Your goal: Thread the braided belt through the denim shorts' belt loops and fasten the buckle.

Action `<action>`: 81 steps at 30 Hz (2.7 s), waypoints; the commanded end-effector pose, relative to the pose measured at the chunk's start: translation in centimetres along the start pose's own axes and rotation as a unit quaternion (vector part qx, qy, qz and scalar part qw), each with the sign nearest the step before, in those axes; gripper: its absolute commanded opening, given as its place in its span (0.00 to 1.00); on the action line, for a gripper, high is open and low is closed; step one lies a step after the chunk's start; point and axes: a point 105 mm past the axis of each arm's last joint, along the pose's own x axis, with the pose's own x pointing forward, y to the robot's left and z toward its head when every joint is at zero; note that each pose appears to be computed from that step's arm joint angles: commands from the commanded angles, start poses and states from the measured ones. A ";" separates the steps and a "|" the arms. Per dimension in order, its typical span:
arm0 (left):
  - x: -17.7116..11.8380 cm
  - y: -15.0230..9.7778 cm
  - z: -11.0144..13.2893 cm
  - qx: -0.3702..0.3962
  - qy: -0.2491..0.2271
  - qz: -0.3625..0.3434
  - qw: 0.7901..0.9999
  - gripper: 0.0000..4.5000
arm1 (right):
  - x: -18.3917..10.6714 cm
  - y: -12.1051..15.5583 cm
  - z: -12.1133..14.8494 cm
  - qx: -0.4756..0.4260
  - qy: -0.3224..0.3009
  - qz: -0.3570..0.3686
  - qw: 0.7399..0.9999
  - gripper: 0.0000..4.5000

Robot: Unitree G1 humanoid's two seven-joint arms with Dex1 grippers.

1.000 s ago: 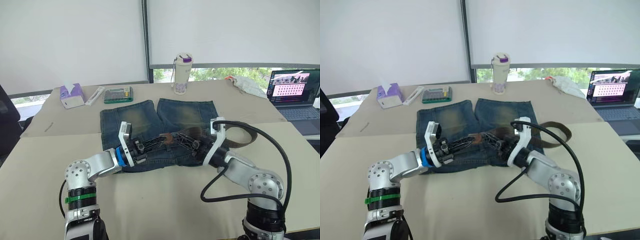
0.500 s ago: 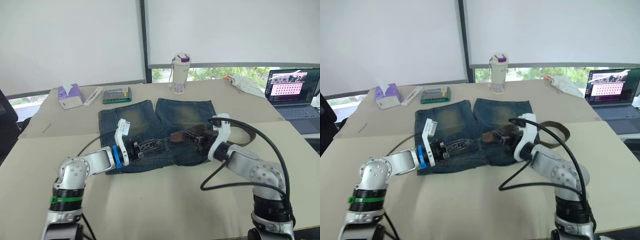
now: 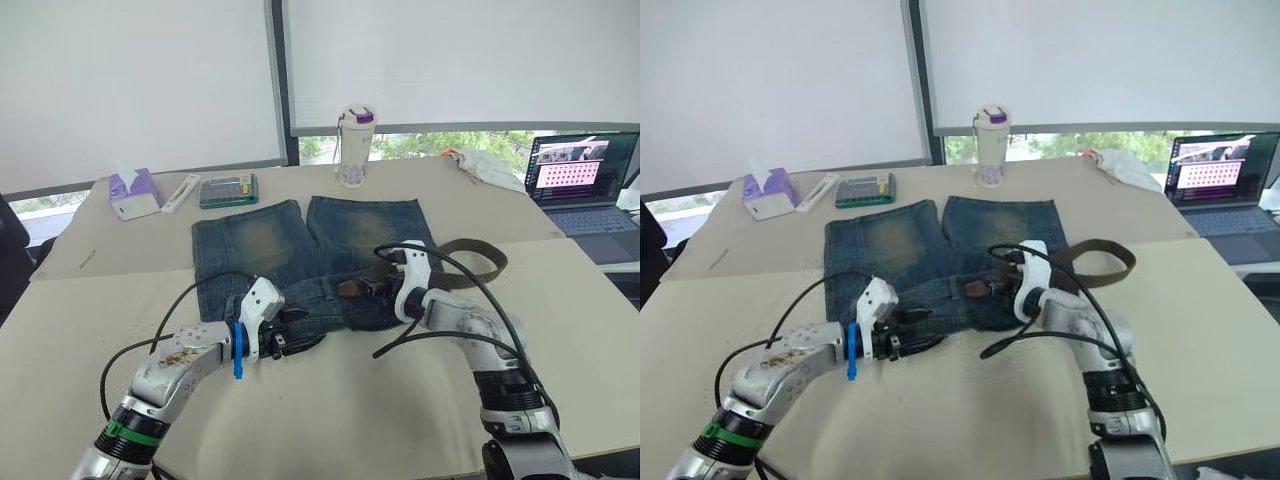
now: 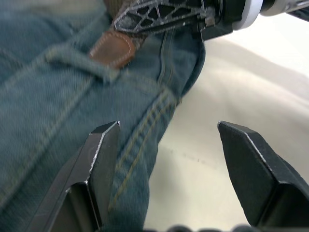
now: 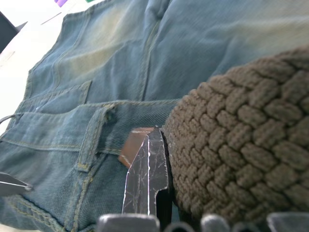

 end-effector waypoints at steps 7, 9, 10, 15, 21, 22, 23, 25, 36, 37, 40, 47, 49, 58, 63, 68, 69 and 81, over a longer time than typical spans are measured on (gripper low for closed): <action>-0.1 0.4 -0.5 -0.023 -0.009 0.022 0.999 0.76 | 2.6 1.4 -1.4 -0.038 0.038 0.021 0.998 0.00; -0.2 0.4 -0.7 -0.037 -0.007 0.025 0.999 0.76 | 3.0 2.2 -1.6 -0.036 0.038 0.041 0.998 0.00; -0.3 0.4 -1.0 -0.038 -0.003 0.026 0.999 0.76 | 3.2 2.7 -1.5 -0.034 0.035 0.050 0.998 0.00; -0.4 0.5 -2.1 -0.033 0.019 0.028 0.999 0.76 | 3.7 5.2 -0.9 -0.013 0.017 0.107 0.994 0.00; -0.7 0.9 -2.2 -0.043 0.019 0.036 0.998 0.76 | 4.0 7.7 -0.7 0.007 -0.003 0.159 0.987 0.00; -0.8 1.0 -2.4 -0.040 0.022 0.037 0.998 0.76 | 3.9 8.1 -0.4 0.013 -0.009 0.169 0.985 0.00; -0.8 1.0 -2.5 -0.038 0.024 0.037 0.998 0.76 | 3.9 8.5 -0.2 0.015 -0.014 0.176 0.984 0.00; -0.9 1.0 -2.6 -0.043 0.022 0.038 0.998 0.76 | 4.0 8.5 -0.5 -0.001 -0.005 0.172 0.985 0.00; -3.2 2.6 -0.7 -0.292 -0.056 0.065 0.953 0.76 | 2.9 8.7 0.0 0.048 -0.035 0.202 0.978 0.00; -3.2 2.7 -0.3 -0.299 -0.065 0.061 0.950 0.76 | 2.8 8.9 0.0 0.051 -0.035 0.208 0.976 0.00; -2.9 3.2 0.6 -0.315 -0.083 0.061 0.944 0.76 | 2.5 9.3 -0.1 0.053 -0.032 0.220 0.974 0.00; -2.0 3.0 2.2 -0.339 -0.113 0.037 0.933 0.64 | 2.4 9.5 -0.4 0.046 -0.025 0.220 0.974 0.00; -2.0 2.8 2.5 -0.345 -0.119 0.027 0.931 0.50 | 2.3 9.4 -0.6 0.040 -0.023 0.218 0.975 0.00; -2.2 2.9 3.1 -0.358 -0.133 0.016 0.924 0.00 | 1.4 8.7 -0.8 0.019 -0.018 0.214 0.976 0.00; -2.2 2.8 3.1 -0.373 -0.135 0.009 0.918 0.00 | 0.3 8.1 -0.9 -0.044 -0.011 0.190 0.981 0.41; -2.1 2.7 3.1 -0.376 -0.134 0.010 0.917 0.00 | -0.4 8.5 -1.8 -0.113 0.011 0.180 0.977 0.62; -2.1 2.7 3.1 -0.376 -0.133 0.010 0.917 0.00 | -0.5 8.5 -1.9 -0.123 0.015 0.176 0.976 0.62; -1.3 2.0 3.4 -0.364 -0.117 0.001 0.924 0.00 | 0.9 5.6 -3.8 -0.224 0.075 0.093 0.967 0.15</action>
